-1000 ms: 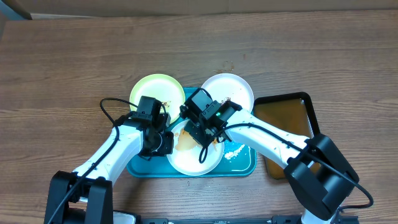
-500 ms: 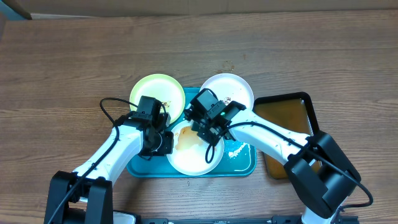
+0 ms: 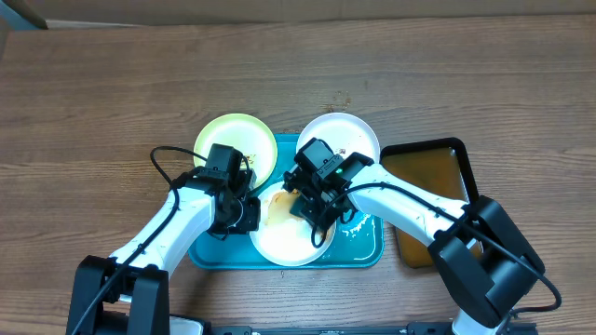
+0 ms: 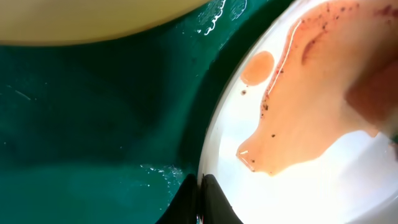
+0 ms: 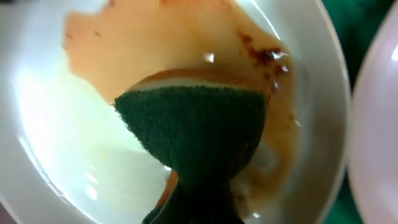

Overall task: Clean dirty plates on tray and stack at the side
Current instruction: 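Scrub the white plate with the sponge while left gripper holds the rim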

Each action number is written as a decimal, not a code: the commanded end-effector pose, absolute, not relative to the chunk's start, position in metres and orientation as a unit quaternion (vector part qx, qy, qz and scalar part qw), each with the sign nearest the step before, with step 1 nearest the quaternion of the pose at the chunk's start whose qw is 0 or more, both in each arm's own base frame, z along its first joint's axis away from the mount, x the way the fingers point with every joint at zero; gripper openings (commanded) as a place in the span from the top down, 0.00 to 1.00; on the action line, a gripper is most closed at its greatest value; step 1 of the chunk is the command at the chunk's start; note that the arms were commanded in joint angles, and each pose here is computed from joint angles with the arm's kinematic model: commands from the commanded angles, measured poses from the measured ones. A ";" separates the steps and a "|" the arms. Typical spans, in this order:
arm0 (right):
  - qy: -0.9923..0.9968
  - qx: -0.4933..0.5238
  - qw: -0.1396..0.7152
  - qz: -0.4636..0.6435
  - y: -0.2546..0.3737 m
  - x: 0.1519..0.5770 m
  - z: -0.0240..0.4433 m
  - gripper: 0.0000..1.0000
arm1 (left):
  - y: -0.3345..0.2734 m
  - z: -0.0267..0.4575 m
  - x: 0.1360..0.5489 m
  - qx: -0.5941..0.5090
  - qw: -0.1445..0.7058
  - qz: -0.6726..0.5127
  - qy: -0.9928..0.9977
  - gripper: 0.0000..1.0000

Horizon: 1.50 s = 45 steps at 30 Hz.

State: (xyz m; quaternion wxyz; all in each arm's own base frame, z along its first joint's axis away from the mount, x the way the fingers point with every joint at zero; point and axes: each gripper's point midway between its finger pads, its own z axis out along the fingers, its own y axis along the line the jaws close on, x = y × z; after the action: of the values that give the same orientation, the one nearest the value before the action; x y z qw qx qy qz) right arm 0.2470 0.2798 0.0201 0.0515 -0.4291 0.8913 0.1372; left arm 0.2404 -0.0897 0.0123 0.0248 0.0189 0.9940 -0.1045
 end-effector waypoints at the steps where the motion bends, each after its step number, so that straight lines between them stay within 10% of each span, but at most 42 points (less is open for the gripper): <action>1: 0.899 -0.379 0.061 0.211 0.305 0.246 0.035 0.96 | -0.087 0.011 0.240 0.036 0.023 -0.095 0.995 0.96; 12: 0.941 -0.232 0.163 0.185 0.314 0.304 0.049 0.96 | -0.087 0.011 0.240 0.036 0.023 -0.095 0.995 0.96; 45: 0.971 0.025 0.030 0.238 0.348 0.258 0.022 0.96 | -0.088 0.011 0.240 0.036 0.023 -0.098 0.994 0.96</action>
State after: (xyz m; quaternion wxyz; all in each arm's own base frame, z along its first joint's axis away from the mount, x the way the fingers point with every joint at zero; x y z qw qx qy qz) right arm 0.2580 0.3467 0.0338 0.0474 -0.0064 0.9691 0.2419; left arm 0.2400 -0.0889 0.0121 0.0242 0.0187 0.9943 -0.1021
